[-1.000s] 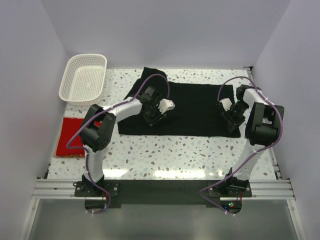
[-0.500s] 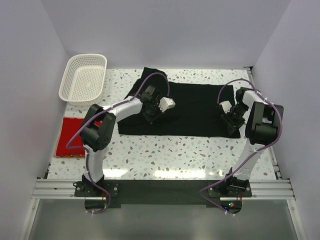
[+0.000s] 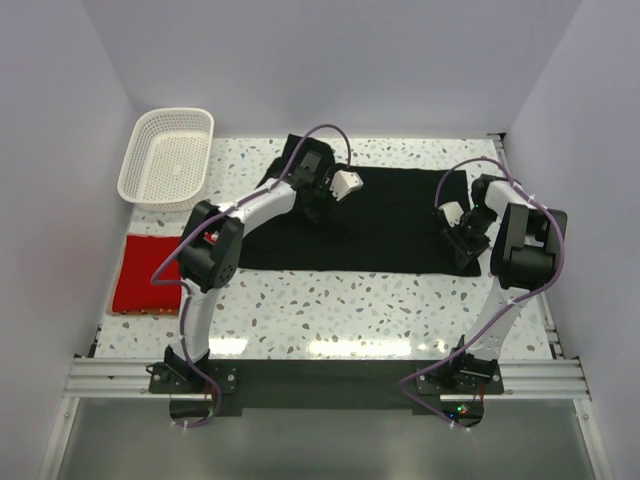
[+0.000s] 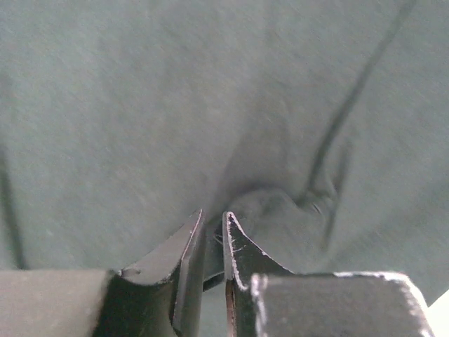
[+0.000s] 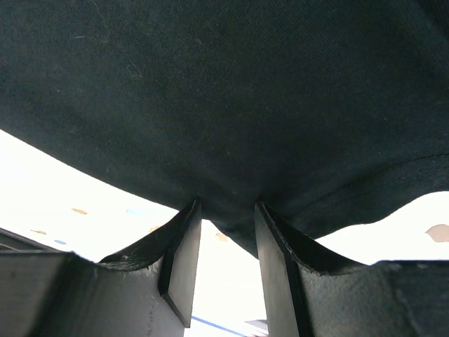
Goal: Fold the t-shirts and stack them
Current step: Fold the tshirt
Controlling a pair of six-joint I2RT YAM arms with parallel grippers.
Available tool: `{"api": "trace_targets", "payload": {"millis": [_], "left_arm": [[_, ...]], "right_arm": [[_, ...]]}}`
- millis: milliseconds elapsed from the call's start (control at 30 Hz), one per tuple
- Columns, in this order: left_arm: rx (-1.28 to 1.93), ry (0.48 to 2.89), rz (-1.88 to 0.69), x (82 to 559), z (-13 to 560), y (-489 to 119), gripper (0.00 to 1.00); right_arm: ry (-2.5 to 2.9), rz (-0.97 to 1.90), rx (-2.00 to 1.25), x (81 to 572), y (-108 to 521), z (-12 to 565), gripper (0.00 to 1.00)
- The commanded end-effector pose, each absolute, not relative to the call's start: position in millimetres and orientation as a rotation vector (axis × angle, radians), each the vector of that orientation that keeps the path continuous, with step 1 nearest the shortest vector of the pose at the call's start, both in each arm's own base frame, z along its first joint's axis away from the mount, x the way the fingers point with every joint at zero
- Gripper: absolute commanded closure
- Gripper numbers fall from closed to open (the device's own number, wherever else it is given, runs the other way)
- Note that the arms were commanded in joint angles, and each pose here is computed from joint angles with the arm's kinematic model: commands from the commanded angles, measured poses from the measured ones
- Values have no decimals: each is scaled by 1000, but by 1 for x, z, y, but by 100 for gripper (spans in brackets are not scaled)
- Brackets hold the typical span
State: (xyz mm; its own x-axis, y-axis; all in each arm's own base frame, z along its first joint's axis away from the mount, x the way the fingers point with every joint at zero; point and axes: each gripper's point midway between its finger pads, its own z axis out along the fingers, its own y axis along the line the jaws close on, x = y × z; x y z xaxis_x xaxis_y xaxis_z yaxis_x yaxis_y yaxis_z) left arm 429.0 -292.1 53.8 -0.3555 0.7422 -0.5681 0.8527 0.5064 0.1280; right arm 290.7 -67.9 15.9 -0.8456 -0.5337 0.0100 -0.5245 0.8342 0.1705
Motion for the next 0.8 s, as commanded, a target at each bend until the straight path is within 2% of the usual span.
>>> {"api": "trace_targets", "payload": {"millis": [0,200,233,367,600,767], "left_arm": [[1252,2059,-199,460,78,-306,79],[1136,2032,-169,460,104,-280,72],[1114,1995,-197,456,124,-278,71],[1061,2030,-242,436,127,-243,58],[971,2302,-358,405,91,-177,59],[976,2468,-356,372,54,-142,60]], "right_arm": [[-2971,-252,860,293,-68,8,59],[-2976,-248,862,294,-67,11,59],[-2980,-248,864,294,-68,13,59],[-3004,-257,864,299,-66,23,59],[-3084,-264,896,314,-60,53,60],[-3060,-253,913,318,-57,42,62]]}}
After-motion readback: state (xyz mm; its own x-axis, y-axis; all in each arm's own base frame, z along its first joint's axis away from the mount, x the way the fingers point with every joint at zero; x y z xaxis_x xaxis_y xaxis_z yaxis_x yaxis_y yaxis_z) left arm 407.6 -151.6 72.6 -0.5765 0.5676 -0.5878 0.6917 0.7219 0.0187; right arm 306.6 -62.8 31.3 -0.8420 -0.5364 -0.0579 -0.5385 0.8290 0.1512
